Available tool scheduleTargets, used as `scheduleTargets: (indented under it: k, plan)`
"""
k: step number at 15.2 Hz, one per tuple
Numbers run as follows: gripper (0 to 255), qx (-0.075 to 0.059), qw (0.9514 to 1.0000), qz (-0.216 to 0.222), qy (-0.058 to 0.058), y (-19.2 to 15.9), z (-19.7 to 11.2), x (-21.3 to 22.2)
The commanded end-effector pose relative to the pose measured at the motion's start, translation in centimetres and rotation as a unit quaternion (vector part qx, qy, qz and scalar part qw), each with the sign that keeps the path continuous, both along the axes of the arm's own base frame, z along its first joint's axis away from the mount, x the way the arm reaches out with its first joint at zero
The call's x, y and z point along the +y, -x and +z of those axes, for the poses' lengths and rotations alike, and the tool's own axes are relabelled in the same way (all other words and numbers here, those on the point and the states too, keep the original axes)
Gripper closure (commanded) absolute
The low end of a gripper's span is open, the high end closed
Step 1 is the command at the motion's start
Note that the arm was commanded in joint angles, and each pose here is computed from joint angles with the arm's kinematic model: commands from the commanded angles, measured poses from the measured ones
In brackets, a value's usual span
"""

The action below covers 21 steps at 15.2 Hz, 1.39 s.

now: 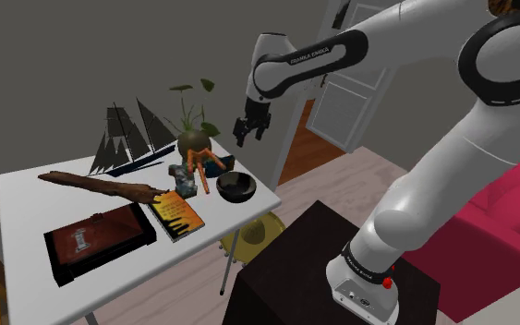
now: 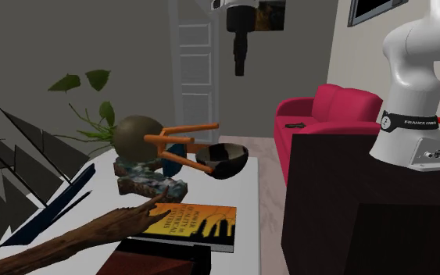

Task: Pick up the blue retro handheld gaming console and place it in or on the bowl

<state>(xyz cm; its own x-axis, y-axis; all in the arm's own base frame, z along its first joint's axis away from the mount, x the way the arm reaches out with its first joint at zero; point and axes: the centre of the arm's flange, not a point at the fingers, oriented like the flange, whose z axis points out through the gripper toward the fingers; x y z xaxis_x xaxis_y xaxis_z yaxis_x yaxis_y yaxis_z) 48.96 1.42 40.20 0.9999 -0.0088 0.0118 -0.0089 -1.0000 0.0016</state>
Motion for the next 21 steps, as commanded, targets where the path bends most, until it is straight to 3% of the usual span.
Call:
scheduleTargets:
  k: [1,17,21]
  plan:
    - [0,0.001,1.0000,0.002,0.004,-1.7,-2.0,0.1]
    - [0,0.007,0.9992,0.021,0.034,-16.0,-17.7,2.1]
    - [0,0.007,0.9992,0.021,0.034,-16.1,-19.5,2.0]
